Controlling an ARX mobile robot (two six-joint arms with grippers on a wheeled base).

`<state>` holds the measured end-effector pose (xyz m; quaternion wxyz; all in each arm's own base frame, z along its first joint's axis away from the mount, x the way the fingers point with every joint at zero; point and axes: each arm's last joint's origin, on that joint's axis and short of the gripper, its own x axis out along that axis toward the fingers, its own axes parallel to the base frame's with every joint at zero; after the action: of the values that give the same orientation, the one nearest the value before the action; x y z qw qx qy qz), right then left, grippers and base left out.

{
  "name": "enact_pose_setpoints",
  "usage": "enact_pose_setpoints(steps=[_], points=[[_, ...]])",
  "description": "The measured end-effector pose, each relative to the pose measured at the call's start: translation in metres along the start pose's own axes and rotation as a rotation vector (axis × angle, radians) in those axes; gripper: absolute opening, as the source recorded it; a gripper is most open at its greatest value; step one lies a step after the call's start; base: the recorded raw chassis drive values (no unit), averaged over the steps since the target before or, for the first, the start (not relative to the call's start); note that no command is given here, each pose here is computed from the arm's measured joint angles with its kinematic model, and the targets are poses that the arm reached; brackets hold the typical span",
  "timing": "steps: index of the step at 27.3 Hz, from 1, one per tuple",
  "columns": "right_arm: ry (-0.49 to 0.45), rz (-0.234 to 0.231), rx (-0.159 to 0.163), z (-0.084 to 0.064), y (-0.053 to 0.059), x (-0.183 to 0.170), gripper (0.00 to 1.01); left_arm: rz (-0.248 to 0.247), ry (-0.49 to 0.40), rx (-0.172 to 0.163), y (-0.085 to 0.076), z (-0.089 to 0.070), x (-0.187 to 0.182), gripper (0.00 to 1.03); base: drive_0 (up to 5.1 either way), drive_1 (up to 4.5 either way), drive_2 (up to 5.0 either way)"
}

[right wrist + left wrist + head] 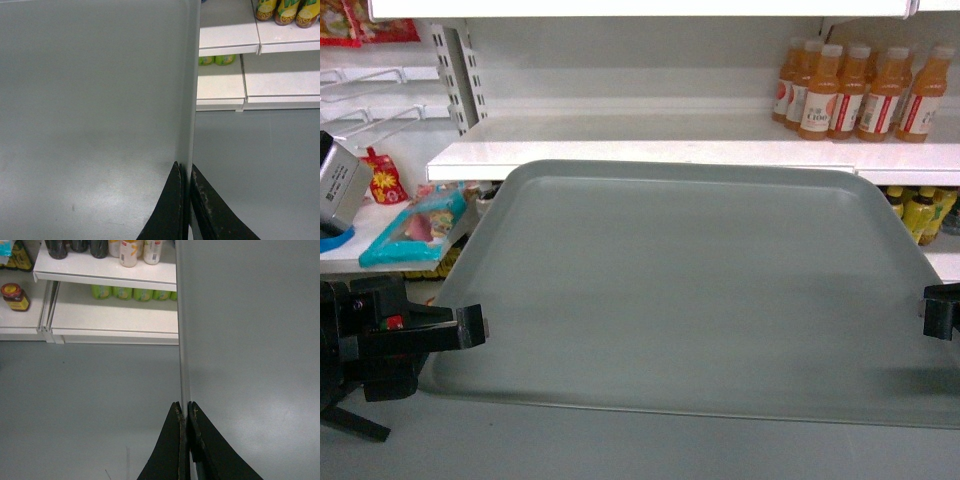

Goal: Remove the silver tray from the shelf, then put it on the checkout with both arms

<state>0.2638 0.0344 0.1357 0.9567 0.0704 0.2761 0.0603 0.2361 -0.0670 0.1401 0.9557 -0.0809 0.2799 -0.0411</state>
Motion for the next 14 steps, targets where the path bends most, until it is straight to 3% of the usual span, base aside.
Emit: enact_pose_setpoints(steps=[14], points=[[-0.003,0.001,0.000,0.0001,0.0000,0.0000,0.03,0.000,0.000,0.000,0.0000,0.0000,0.0000,0.02,0.0,-4.33,4.3]])
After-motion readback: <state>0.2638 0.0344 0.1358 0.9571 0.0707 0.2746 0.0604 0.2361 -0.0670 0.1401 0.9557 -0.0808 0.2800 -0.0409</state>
